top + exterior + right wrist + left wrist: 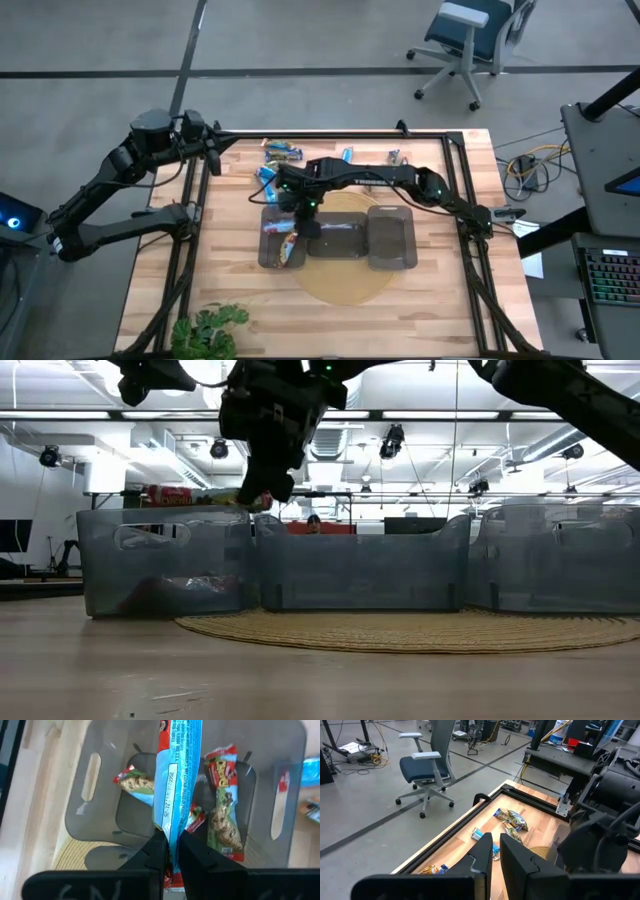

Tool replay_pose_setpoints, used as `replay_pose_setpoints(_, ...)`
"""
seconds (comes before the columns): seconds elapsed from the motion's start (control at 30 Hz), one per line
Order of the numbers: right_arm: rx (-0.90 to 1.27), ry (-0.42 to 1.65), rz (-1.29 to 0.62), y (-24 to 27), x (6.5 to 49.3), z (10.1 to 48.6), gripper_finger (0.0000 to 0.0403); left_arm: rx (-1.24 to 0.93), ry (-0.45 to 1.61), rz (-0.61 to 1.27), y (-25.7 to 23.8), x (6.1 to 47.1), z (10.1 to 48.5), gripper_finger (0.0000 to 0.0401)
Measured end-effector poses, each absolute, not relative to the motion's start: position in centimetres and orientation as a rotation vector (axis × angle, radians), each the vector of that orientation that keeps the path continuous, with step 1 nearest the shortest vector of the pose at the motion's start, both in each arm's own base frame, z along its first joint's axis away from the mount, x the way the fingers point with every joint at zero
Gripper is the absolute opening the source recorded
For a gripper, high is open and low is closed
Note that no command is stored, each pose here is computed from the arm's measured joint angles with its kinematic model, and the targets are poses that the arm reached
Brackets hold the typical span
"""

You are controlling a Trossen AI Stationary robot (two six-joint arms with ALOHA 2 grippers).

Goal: Pick and place Granola Bars by type
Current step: Put the red granola bar into the left black bin

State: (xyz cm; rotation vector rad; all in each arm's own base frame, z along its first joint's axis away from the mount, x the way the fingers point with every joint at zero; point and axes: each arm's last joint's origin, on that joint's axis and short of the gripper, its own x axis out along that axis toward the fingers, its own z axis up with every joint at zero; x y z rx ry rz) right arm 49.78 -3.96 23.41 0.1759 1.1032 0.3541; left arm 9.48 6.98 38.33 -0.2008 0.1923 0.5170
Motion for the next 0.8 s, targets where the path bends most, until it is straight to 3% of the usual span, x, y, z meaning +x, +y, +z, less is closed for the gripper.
replay_pose_setpoints(0.2, 0.182, 1.128, 0.355, -3.94, 49.64, 22.69, 0.0038, -0.202, 0.192, 0.517, 6.98, 9.48, 38.33, 0.0018)
replay_pose_setpoints(0.57, 0.209, 1.136, 0.34, -3.9, 49.62, 22.61, 0.0129, -0.203, 0.192, 0.517, 6.98, 9.48, 38.33, 0.0018)
replay_pose_setpoints(0.8, 0.21, 1.133, 0.348, -3.72, 49.63, 22.66, 0.0156, -0.205, 0.191, 0.517, 6.98, 9.48, 38.33, 0.0018)
